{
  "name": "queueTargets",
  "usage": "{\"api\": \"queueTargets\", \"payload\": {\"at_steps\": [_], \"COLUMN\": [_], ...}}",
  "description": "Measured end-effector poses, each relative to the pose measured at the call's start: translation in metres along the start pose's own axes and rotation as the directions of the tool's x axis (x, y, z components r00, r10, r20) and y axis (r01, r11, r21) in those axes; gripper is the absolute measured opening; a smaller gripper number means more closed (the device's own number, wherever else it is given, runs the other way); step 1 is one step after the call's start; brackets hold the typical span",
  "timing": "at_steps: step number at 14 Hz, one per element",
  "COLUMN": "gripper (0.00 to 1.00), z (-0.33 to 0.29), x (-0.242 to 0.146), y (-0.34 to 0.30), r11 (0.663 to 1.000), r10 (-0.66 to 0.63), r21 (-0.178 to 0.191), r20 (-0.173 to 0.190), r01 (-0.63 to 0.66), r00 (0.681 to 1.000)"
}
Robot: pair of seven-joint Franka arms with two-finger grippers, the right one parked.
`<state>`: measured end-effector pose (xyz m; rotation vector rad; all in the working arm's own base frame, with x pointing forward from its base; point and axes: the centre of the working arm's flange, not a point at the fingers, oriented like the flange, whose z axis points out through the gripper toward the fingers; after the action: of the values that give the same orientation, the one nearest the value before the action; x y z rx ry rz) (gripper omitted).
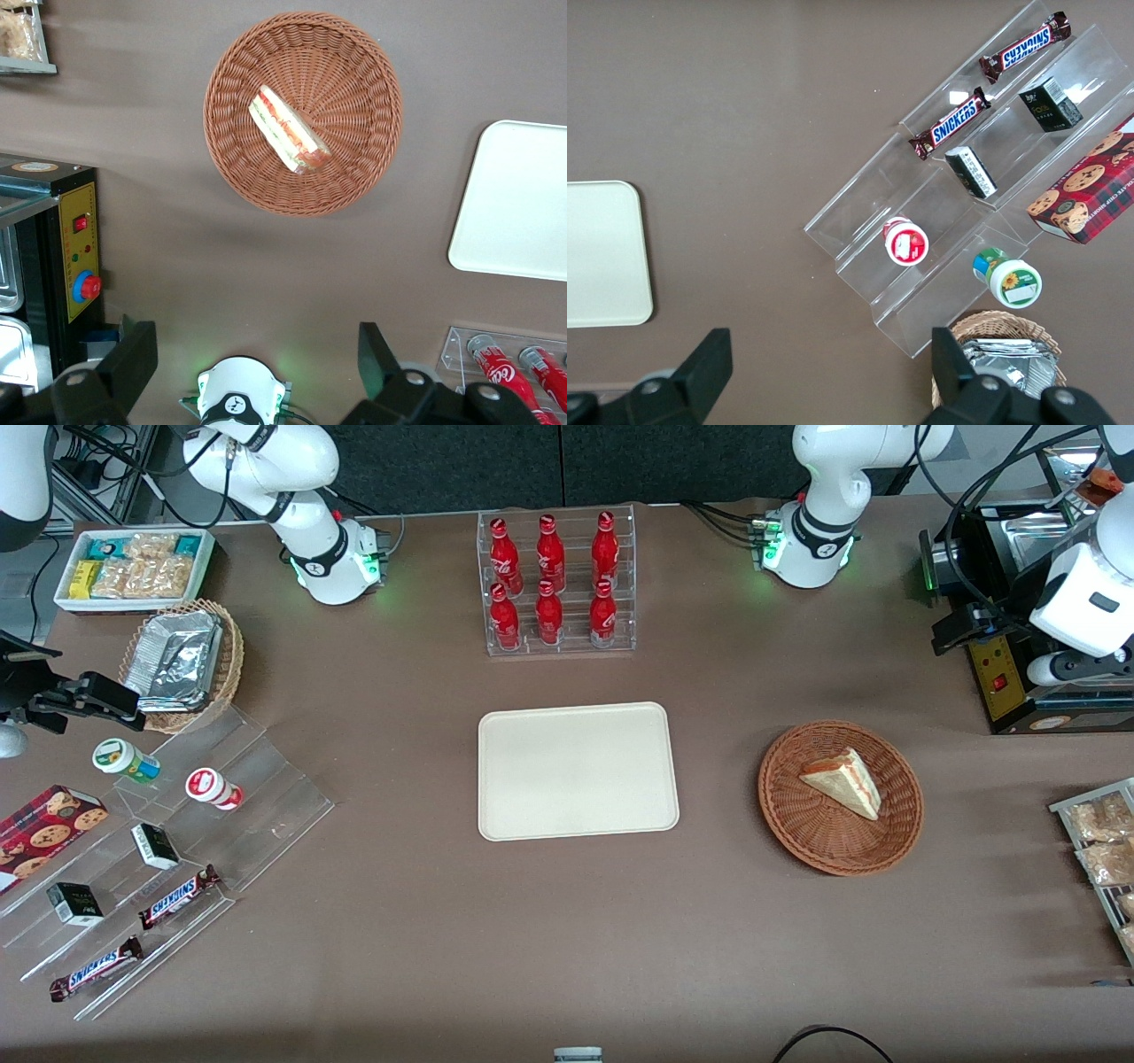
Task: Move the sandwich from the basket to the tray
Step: 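Move the left gripper down over the wrapped sandwich in the wicker basket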
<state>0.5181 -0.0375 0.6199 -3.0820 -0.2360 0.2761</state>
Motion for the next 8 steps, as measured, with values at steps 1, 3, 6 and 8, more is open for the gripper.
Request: {"api": "queueTargets", "payload": {"at_steps": [1,3,6,8], "gripper": [1.0,1.0,1.0,1.0], "z": [0.0,0.001,0.017,0.038], "x": [0.0,0.0,0.006,0.016], "y": [0.0,0.001,0.002,0.002], "r11": [1.0,1.0,0.999,0.999], "r10": [0.001,0.005,0.044,0.052], "r21": [0.0,0.001,0.005,0.004], "r20": [0.0,0.002,0.03,0.029], "r01": [-0.001,-0.005,-0.044,-0.052], "r00": [1.0,1.0,0.999,0.998]}}
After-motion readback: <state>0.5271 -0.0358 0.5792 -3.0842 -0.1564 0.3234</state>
